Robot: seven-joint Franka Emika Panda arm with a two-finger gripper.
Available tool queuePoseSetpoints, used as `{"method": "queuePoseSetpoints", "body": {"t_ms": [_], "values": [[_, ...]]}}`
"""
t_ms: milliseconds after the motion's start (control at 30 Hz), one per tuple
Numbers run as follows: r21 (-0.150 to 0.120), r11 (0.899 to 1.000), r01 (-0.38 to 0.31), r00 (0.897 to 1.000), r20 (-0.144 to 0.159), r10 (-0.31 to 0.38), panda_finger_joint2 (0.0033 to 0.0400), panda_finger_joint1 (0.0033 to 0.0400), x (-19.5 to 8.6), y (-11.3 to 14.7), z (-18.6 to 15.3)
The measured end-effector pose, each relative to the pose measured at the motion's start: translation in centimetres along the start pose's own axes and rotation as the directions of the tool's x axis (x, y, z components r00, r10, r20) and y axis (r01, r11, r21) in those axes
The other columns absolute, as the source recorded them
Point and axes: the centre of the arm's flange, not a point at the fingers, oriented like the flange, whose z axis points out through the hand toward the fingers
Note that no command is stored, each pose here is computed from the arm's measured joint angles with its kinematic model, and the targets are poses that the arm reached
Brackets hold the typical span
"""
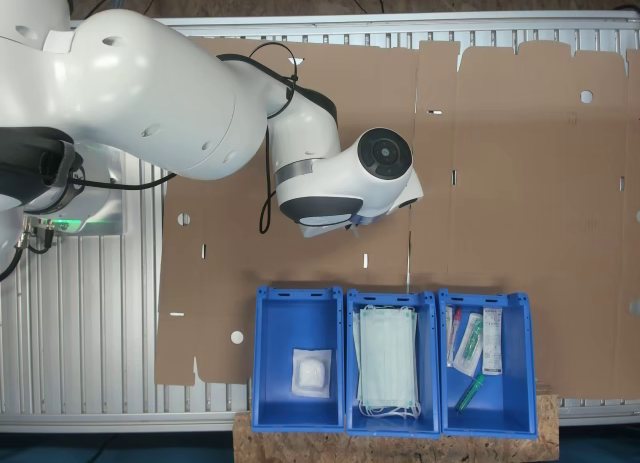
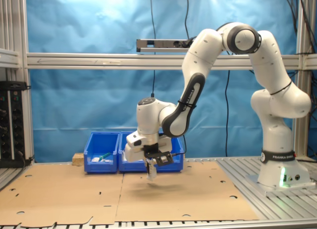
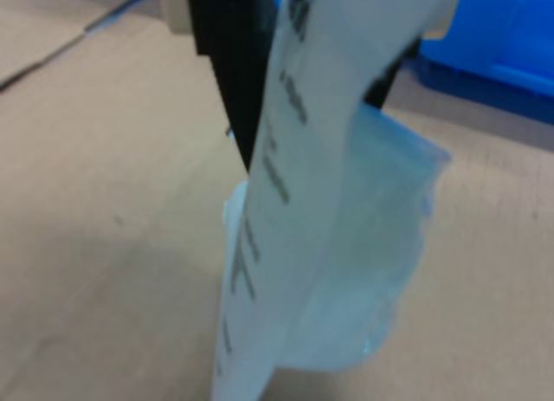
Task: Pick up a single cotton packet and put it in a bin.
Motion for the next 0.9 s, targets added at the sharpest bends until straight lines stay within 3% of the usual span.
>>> {"method": "queuePoseSetpoints", "body": {"t_ms": [367,900], "values": [[-0.023,1.0,-0.021,0.999,-0.047,0.02,0.0047,0.0047,-0.5,0.7,-3.7],[-0.007,0.999,-0.046,0.994,-0.1,0.045,0.0047,0.0047,-2.0,0.4,-9.5]]}}
